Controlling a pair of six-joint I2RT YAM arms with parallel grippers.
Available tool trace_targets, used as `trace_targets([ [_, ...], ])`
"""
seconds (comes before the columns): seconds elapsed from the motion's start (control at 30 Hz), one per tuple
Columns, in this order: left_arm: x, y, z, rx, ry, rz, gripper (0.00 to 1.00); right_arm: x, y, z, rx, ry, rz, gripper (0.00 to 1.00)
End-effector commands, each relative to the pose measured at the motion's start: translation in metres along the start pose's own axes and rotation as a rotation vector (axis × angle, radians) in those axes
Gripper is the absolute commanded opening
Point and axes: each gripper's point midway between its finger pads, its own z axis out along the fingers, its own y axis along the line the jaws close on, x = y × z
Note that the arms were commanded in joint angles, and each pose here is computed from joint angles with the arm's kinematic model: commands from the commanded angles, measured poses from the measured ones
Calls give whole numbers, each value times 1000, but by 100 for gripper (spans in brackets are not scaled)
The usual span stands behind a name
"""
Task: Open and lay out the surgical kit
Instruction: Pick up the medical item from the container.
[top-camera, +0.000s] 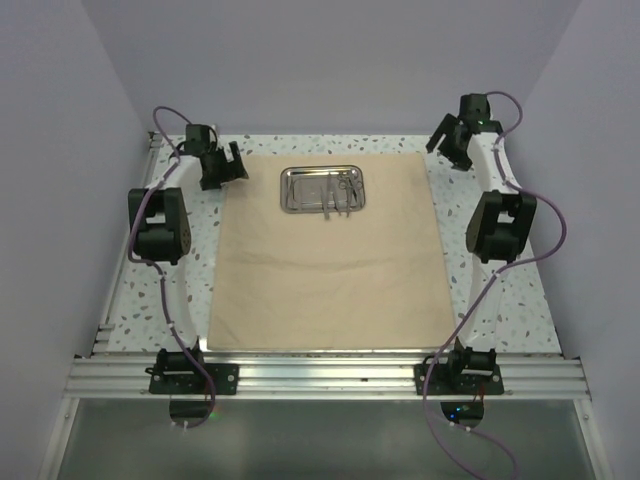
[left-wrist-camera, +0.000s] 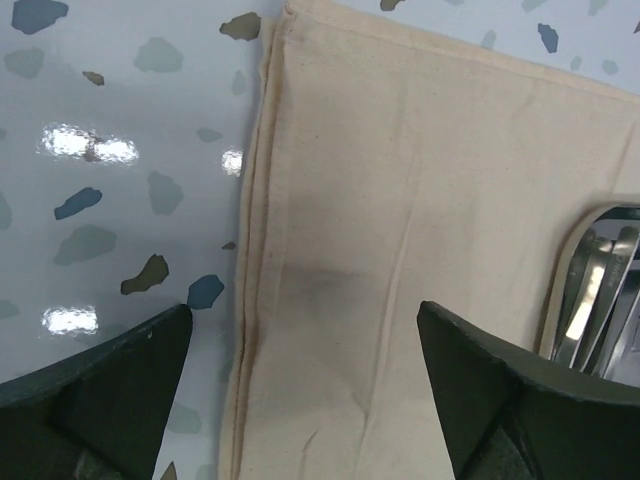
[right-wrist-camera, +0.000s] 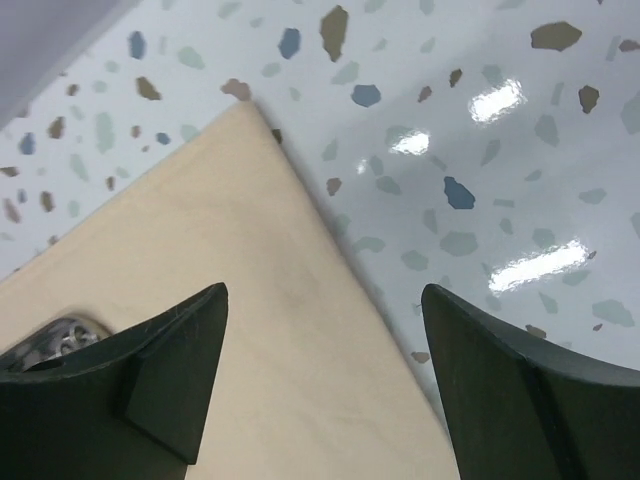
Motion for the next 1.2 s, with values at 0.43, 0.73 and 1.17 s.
trace_targets([
  [0.43,-72,-65,-233,70,-528,36,100,94,220,-144,-449,-41,-392,80],
  [0.73,50,-64,-198,264,-224,-67,100,147,243,-135,-418,41,-485,79],
  [1.17,93,-39,-243,127,-199,-10,97,203,195,-87,-231,179,-550,54],
])
